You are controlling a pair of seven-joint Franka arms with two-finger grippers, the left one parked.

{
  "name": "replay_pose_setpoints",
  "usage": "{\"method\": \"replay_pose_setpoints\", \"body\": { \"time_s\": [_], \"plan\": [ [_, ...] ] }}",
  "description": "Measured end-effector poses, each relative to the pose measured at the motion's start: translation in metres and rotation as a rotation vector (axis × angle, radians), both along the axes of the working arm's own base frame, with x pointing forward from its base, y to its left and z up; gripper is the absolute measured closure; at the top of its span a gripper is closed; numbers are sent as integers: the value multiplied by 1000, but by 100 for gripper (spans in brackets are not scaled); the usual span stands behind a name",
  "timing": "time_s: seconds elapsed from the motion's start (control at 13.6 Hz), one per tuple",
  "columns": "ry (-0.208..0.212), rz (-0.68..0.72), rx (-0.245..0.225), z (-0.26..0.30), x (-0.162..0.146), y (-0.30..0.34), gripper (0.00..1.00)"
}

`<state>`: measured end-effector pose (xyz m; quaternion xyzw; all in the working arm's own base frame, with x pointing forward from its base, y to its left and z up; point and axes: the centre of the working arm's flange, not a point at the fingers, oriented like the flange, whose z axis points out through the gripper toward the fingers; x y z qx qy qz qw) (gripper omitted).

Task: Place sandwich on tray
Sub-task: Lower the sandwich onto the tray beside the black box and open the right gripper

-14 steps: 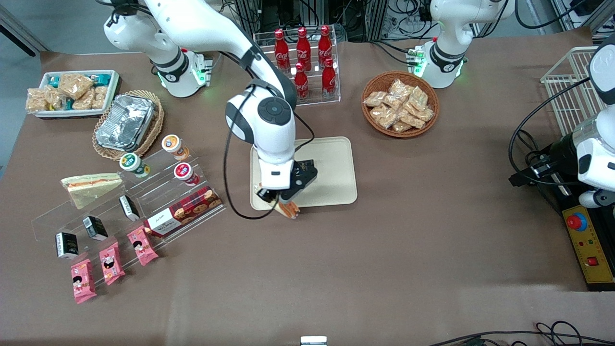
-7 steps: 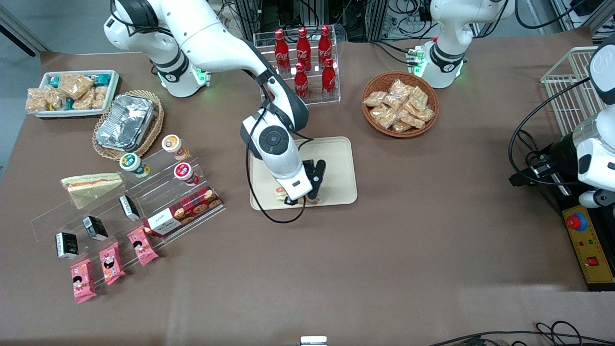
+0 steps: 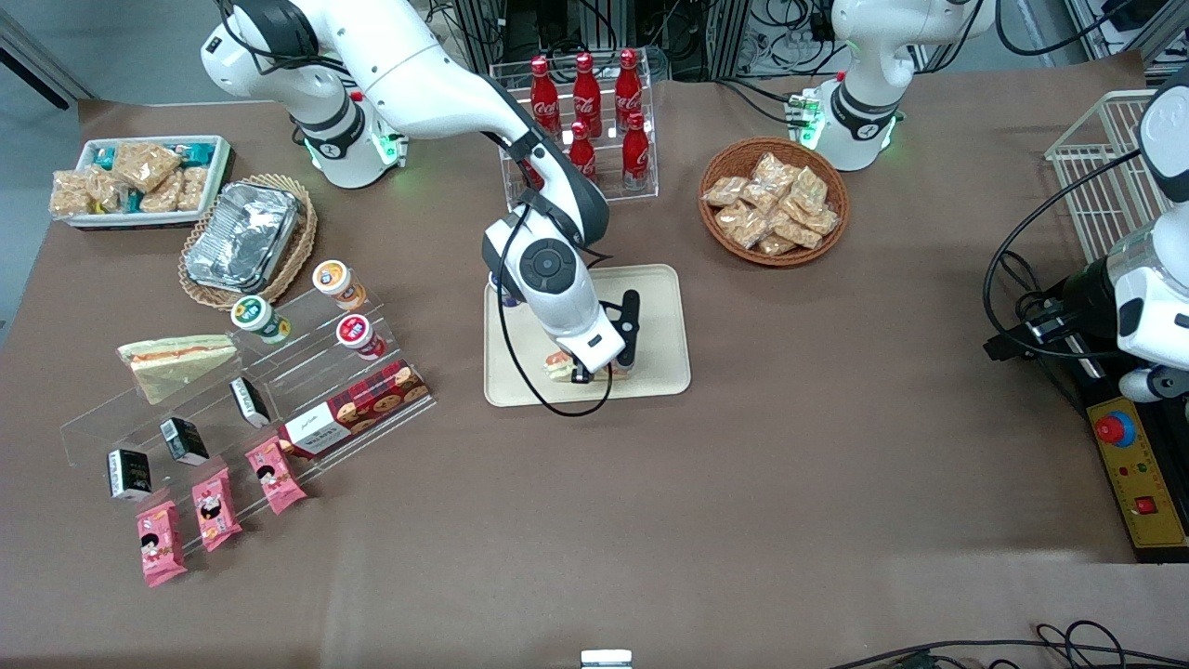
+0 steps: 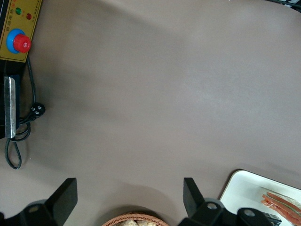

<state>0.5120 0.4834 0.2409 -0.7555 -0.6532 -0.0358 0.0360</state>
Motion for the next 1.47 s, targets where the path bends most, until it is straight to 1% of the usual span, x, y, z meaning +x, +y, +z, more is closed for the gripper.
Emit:
{"method": "replay_pose_setpoints", "body": {
  "time_s": [0.07, 0.22, 0.29, 0.52, 0.66, 0.88, 1.03, 1.25, 1.47],
  "plan": [
    [2, 1, -3, -3, 0, 0, 77],
    [6, 3, -8, -7, -1, -1, 56],
    [6, 3, -8, -7, -1, -1, 48],
    [0, 2, -4, -6, 0, 0, 17],
    [-2, 3, -2, -6, 0, 0, 1],
    [-9, 4, 5, 0, 1, 2, 1],
    [-20, 10, 20, 13, 0, 8, 1],
    [-31, 6, 43, 46, 1, 9, 1],
    [-28, -23, 48, 87, 14, -11, 1]
  ]
}}
